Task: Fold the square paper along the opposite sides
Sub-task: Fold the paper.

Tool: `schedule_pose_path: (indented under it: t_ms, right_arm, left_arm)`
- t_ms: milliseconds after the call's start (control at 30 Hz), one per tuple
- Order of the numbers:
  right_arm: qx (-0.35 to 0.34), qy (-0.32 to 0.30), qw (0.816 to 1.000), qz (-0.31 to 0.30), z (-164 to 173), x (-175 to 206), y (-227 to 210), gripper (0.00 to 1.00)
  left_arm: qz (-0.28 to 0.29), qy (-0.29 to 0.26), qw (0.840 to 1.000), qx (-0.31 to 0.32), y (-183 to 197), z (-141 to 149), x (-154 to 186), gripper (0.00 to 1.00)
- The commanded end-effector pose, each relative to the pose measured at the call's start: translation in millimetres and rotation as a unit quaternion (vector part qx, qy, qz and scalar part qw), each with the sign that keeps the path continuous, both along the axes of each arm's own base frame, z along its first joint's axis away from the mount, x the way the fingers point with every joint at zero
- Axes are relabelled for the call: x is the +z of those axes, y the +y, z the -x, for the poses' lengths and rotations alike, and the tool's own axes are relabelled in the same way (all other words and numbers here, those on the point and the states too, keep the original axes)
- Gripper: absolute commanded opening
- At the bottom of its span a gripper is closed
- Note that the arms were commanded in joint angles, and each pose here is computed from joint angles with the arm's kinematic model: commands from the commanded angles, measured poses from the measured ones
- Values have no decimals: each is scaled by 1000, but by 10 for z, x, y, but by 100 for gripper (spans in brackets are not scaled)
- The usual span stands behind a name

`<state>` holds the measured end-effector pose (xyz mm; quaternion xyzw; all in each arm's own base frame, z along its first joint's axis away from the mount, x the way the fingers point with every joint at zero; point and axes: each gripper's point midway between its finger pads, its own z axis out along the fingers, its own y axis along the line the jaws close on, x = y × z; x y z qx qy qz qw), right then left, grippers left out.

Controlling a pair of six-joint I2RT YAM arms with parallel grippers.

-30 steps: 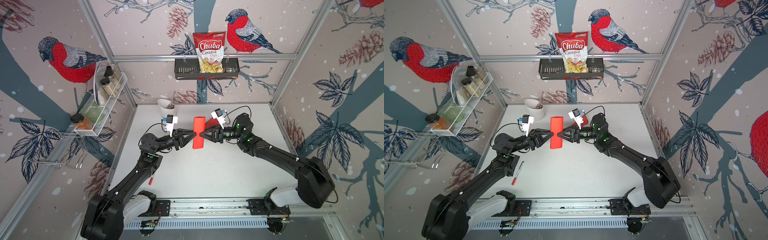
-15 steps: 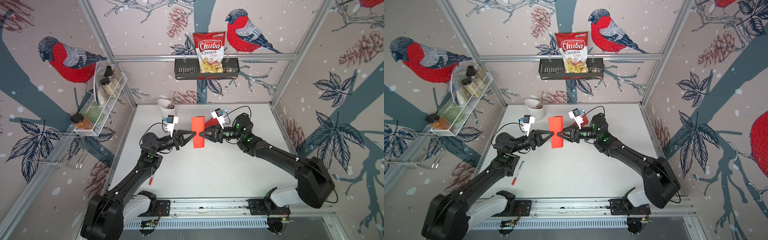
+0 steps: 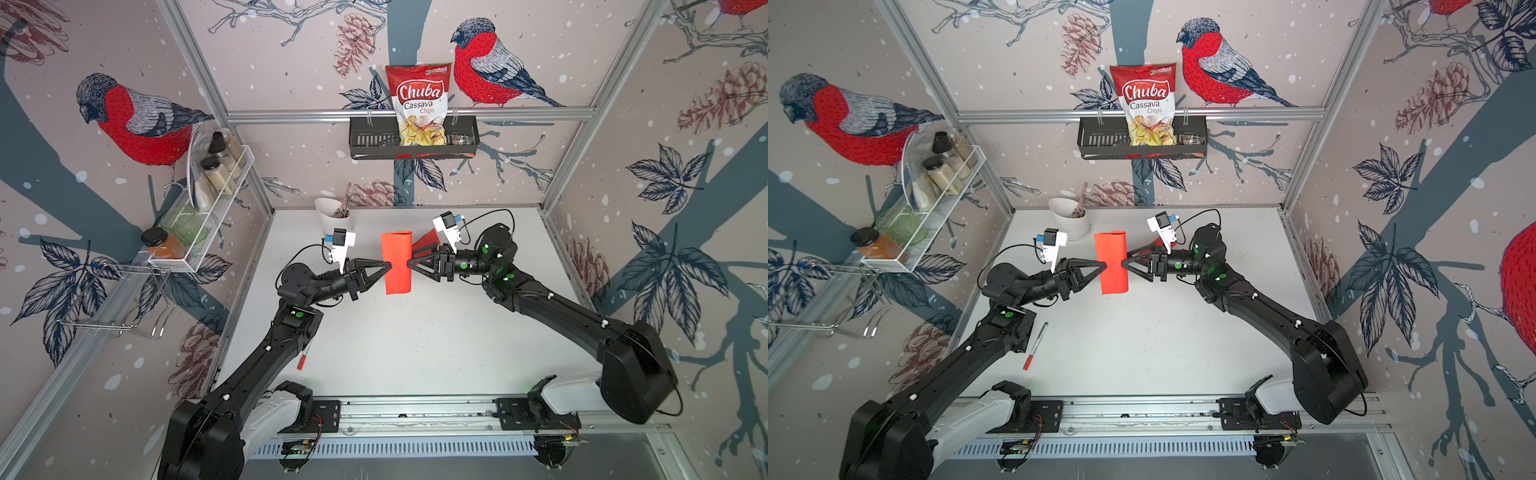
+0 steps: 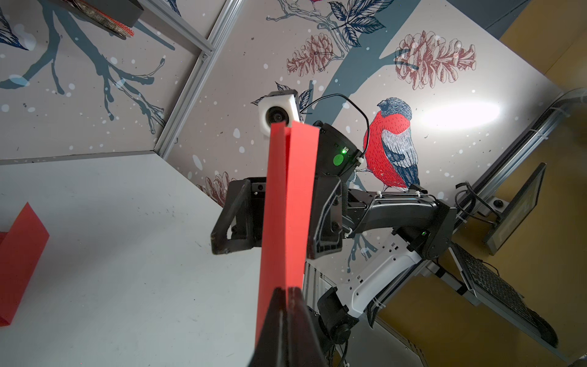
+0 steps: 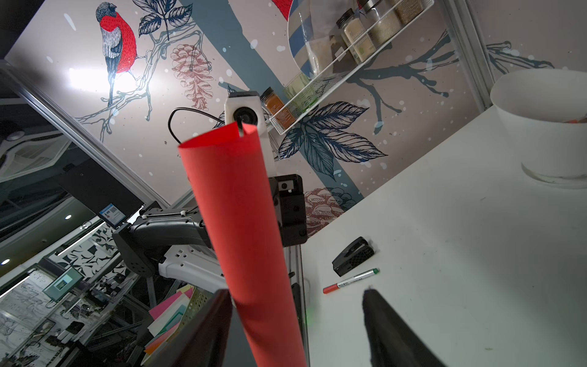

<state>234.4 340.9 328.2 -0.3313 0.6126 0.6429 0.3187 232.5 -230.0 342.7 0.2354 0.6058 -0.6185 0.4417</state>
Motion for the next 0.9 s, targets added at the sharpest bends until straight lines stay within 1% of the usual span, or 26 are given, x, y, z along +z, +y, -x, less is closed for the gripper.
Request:
schedule_pose_path:
  t_ms: [0,67,100,167,300,333,533,633,733,867]
  right_arm:
    - [22,-15,999,-30,99,146,-72,80]
    - [28,-21,999,-41,155,203,-92,86]
    - [31,-24,998,-44,185,229,-86,88]
    - [38,-30,998,-46,228,270,-69,86]
    - [57,-30,997,-52,292,303,-63,71]
    - [60,-30,996,-55,312,315,-71,65]
    - [65,-36,996,-58,362,350,-99,43]
    - [65,-35,996,-56,361,345,-97,37]
    - [64,-35,996,-51,350,334,-85,30]
    - [61,-37,997,-40,338,310,-48,25]
  left_arm:
    - [12,-35,999,-39,-29,172,146,0]
    - [12,-41,998,-50,-51,204,184,0]
    - [10,-42,998,-54,-66,205,190,0]
    - [9,-41,997,-63,-102,210,193,0]
    - [13,-45,995,-85,-160,274,217,0]
    - [13,-46,995,-87,-164,280,224,0]
    - [10,-44,995,-86,-167,275,205,0]
    - [10,-41,996,-84,-172,254,190,0]
    - [11,-42,995,-85,-177,258,197,4]
    - [10,-40,995,-87,-184,262,191,6]
